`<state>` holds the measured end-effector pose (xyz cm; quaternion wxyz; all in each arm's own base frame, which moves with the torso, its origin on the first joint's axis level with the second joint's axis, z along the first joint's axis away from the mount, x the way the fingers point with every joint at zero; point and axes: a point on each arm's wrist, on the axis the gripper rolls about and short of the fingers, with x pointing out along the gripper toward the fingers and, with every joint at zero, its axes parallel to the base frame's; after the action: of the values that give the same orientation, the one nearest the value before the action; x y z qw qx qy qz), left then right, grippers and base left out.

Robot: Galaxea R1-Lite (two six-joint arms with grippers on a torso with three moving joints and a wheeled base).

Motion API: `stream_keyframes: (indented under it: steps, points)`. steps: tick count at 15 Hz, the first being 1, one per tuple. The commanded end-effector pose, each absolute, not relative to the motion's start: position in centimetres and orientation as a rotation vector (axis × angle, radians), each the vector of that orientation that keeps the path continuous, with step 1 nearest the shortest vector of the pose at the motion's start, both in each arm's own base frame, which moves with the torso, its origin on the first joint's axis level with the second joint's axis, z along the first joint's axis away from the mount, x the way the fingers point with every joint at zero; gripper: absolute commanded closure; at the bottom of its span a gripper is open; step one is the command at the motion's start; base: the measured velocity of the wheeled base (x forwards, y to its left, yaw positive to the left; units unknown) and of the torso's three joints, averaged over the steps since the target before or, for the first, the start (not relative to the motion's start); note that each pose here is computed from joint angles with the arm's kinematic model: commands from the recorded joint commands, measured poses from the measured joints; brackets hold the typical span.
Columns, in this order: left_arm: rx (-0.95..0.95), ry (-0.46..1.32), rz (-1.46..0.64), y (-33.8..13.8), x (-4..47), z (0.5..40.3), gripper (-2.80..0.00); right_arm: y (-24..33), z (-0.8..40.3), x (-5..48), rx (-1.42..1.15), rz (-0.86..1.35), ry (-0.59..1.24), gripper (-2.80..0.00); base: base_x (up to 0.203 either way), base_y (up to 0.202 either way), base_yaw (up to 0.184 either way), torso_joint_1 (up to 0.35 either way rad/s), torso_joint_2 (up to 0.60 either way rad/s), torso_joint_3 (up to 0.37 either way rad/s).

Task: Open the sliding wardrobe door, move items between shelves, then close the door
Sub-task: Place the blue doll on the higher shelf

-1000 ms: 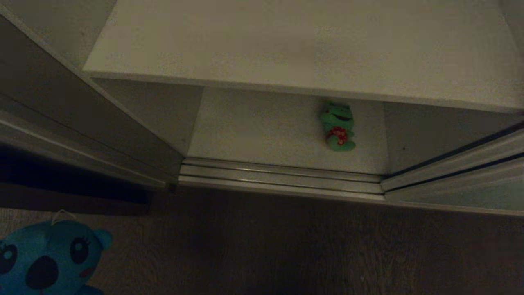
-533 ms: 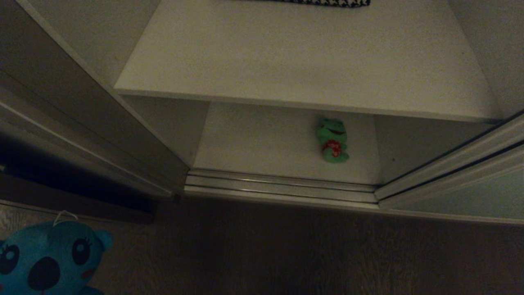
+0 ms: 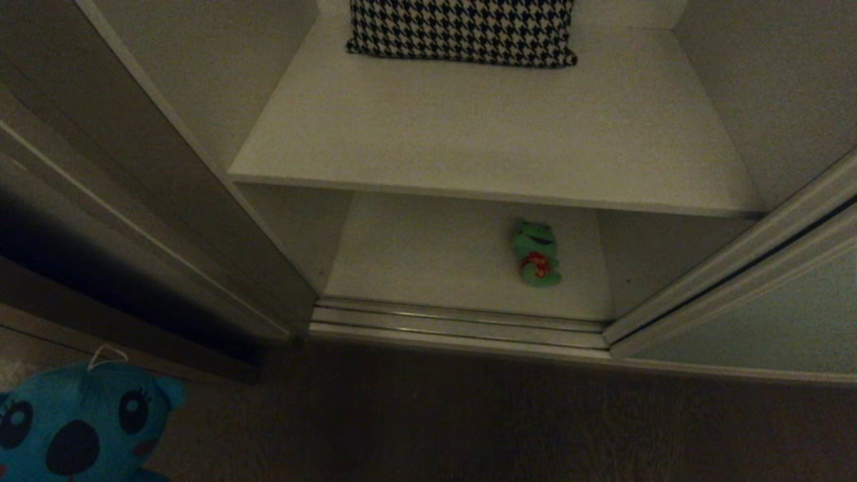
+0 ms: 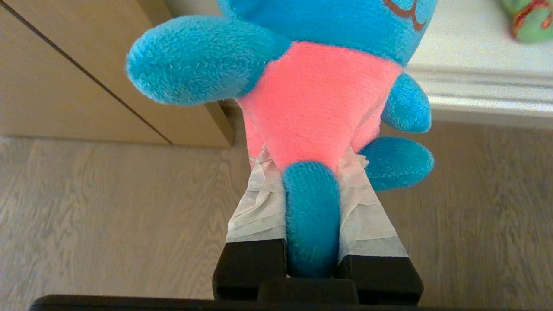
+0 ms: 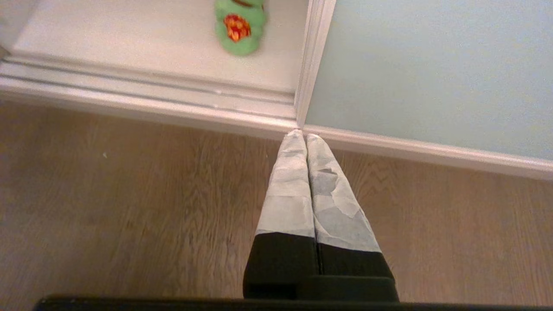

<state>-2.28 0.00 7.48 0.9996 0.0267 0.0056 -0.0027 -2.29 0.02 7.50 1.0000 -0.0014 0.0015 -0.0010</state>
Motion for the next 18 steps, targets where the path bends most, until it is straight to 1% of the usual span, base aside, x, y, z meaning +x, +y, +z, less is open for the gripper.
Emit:
stream_keyframes:
  steps: [1,6,10,12,15,16,18]
  points:
    - [0.054,0.014,-0.005,0.0,-2.3,7.5,0.0,0.0,7.5,-2.3,-0.003,-0.002,0.004,0.0,0.0,0.0,0.0,0.008,0.0,0.202]
    - [0.052,0.015,0.0,0.0,-2.2,7.4,0.0,0.0,7.5,-2.3,-0.003,-0.002,0.005,0.0,0.0,0.0,0.0,0.002,0.0,0.185]
    - [0.063,0.016,-0.008,0.0,-2.3,7.5,0.0,0.0,7.5,-2.3,-0.003,-0.002,0.005,0.0,0.0,0.0,0.0,0.001,0.0,0.029]
    - [0.095,-0.02,-0.015,0.0,-2.4,8.1,0.0,0.0,7.5,-2.3,-0.003,-0.002,0.005,0.0,0.0,0.0,0.0,0.0,0.0,0.0]
    - [0.103,-0.192,-0.073,-0.2,-3.9,12.9,0.0,0.0,7.5,-2.3,-0.003,-0.002,0.003,0.0,0.0,0.0,0.0,0.0,0.0,0.0]
    - [0.108,-0.205,-0.104,-0.2,-4.0,14.5,0.0,0.0,7.5,-2.3,-0.003,-0.002,0.003,0.0,0.0,0.0,0.0,0.0,0.0,0.0]
    - [0.108,-0.165,-0.142,-0.3,-2.8,17.6,0.0,0.0,7.5,-2.3,-0.003,-0.002,0.003,0.0,0.0,0.0,0.0,0.0,0.0,0.0]
